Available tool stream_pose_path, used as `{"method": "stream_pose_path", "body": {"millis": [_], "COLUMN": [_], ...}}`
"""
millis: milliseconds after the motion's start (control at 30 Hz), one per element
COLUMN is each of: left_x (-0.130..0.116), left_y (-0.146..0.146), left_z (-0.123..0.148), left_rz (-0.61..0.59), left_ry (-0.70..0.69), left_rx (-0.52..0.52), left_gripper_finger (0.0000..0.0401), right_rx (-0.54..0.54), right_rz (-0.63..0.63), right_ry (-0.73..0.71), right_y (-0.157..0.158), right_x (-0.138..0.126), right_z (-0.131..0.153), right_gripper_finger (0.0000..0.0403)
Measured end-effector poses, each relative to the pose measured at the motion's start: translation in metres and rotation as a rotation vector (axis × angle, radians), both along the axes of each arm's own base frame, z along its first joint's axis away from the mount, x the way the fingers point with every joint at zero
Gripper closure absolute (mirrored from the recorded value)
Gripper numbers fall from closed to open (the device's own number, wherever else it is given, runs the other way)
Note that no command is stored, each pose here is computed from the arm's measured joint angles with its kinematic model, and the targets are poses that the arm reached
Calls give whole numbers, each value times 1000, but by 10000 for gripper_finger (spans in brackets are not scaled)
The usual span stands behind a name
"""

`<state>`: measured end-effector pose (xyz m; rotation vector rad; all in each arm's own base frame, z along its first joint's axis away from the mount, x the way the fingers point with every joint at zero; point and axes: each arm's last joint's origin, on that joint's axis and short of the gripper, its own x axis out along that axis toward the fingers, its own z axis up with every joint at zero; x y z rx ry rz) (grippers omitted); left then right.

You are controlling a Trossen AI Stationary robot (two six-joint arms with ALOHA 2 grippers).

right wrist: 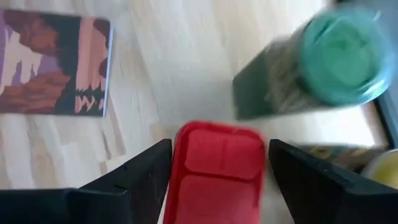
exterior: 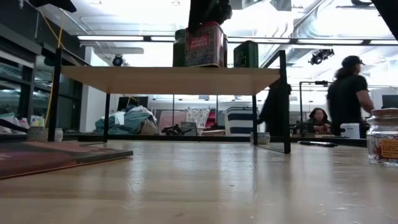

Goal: Shelf spices
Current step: Put the red seasoning can on the shelf

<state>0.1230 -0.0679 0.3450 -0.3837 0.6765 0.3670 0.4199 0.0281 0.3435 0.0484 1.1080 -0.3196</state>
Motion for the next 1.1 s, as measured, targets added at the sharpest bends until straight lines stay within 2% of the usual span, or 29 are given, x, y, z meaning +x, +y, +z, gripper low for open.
{"method": "stream_pose_path", "body": {"millis": [133, 267, 367, 467, 633, 667, 767, 867, 967, 1100], "left_x": [0, 0, 0, 0, 0, 0, 1, 1, 1, 4], "left_y": [0, 1, 1, 1, 2, 2, 2, 2, 2, 0], "left_z": [0, 0, 0, 0, 1, 1, 1, 1, 0, -16], "left_rz": [8, 14, 19, 20, 41, 48, 53, 54, 71, 87], "left_ry": [-7, -12, -15, -16, -33, -38, -43, -44, -55, -37], "left_rx": [9, 17, 24, 26, 52, 60, 65, 64, 89, 130], "left_gripper_finger": [144, 144, 144, 144, 144, 144, 144, 144, 144, 144], "right_rx": [-57, -62, -56, -115, -81, -78, -104, -151, -122, -54], "right_rz": [39, 54, -32, -130, -232, -255, -360, -464, -479, -452], "right_ry": [-52, -117, -100, 42, -42, -29, 86, 110, 46, -54], "right_y": [-1, 1, 10, 25, 53, 56, 57, 54, 53, 56], "right_x": [0, -7, -25, -46, -45, -46, -49, -52, -45, -30], "right_z": [15, 36, 44, 38, 24, 17, -15, -35, -41, -45], "right_gripper_finger": [137, 137, 152, 206, 371, 386, 391, 400, 401, 402]}}
